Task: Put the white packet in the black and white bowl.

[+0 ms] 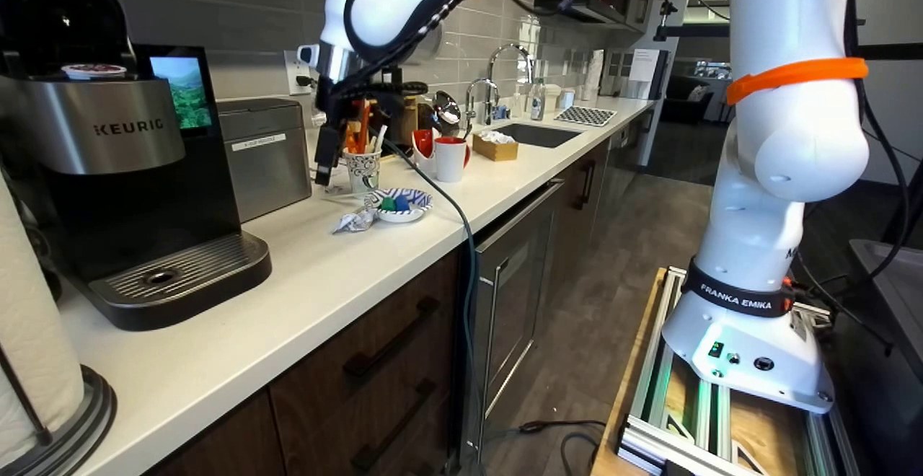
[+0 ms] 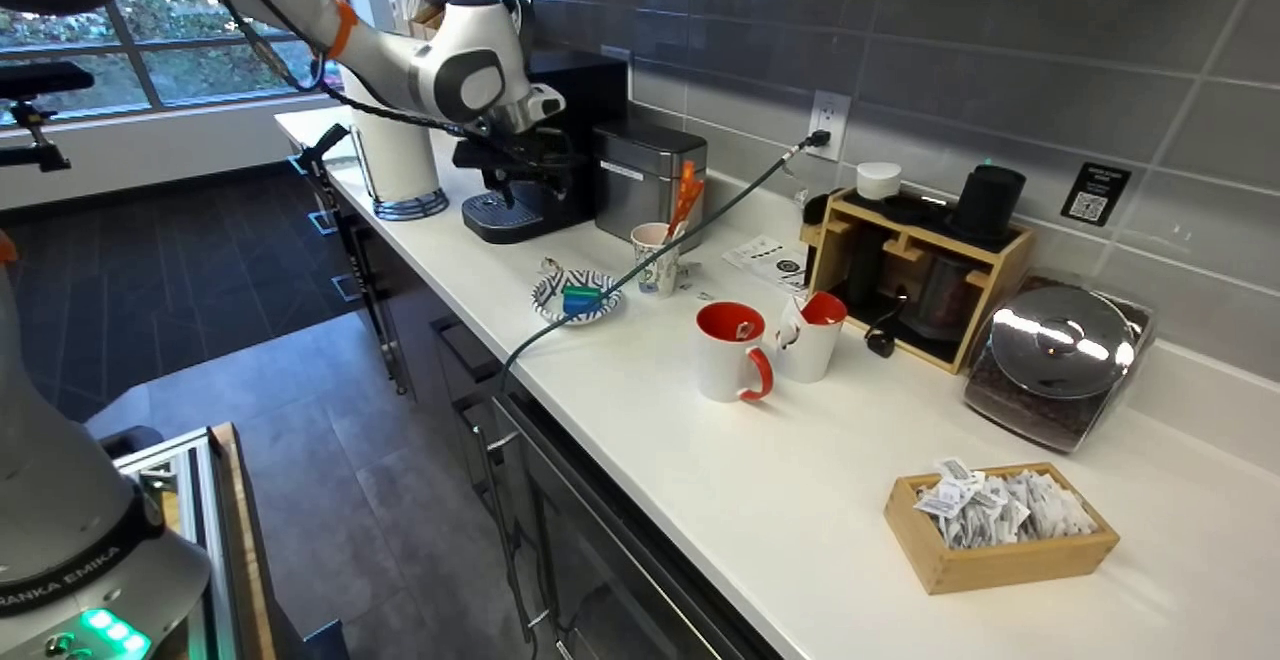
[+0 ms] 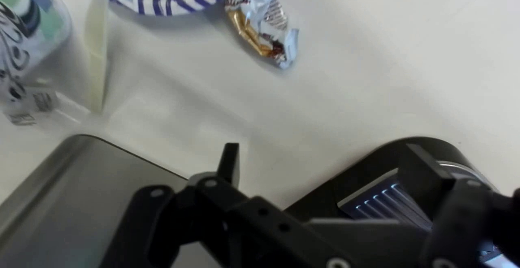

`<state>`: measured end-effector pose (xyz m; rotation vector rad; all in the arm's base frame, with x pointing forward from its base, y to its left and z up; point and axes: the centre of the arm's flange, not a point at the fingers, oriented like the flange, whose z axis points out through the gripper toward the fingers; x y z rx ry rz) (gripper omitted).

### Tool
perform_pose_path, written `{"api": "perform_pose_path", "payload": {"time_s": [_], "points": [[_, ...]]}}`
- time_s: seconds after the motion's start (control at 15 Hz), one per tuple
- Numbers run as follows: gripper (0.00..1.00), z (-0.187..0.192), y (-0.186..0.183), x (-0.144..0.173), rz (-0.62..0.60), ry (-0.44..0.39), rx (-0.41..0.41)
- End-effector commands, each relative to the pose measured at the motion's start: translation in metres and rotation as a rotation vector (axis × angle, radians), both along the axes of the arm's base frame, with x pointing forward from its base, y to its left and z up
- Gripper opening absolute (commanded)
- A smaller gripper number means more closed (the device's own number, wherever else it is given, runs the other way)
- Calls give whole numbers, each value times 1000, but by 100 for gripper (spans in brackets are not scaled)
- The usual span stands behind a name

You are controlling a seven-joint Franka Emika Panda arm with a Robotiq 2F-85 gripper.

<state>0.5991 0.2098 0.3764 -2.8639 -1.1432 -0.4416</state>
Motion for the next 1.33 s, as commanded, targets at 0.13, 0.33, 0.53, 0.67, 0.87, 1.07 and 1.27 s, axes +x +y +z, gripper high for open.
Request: {"api": "perform_pose_path", "payload": {"time_s": [0.13,0.33,0.53,0.67,0.87,1.07,1.27], "points": [[100,-45,-5,23,112,-1,81],[100,-52,-8,27,117,4,86],[100,-60,-11,20,53,69,15],[100,-74,-18,14,32,133,-12],[100,-89,-30,12,-6,166,-55],[75,-94,-39,9,-36,164,-68],[58,-99,-44,11,-40,169,-65]]}}
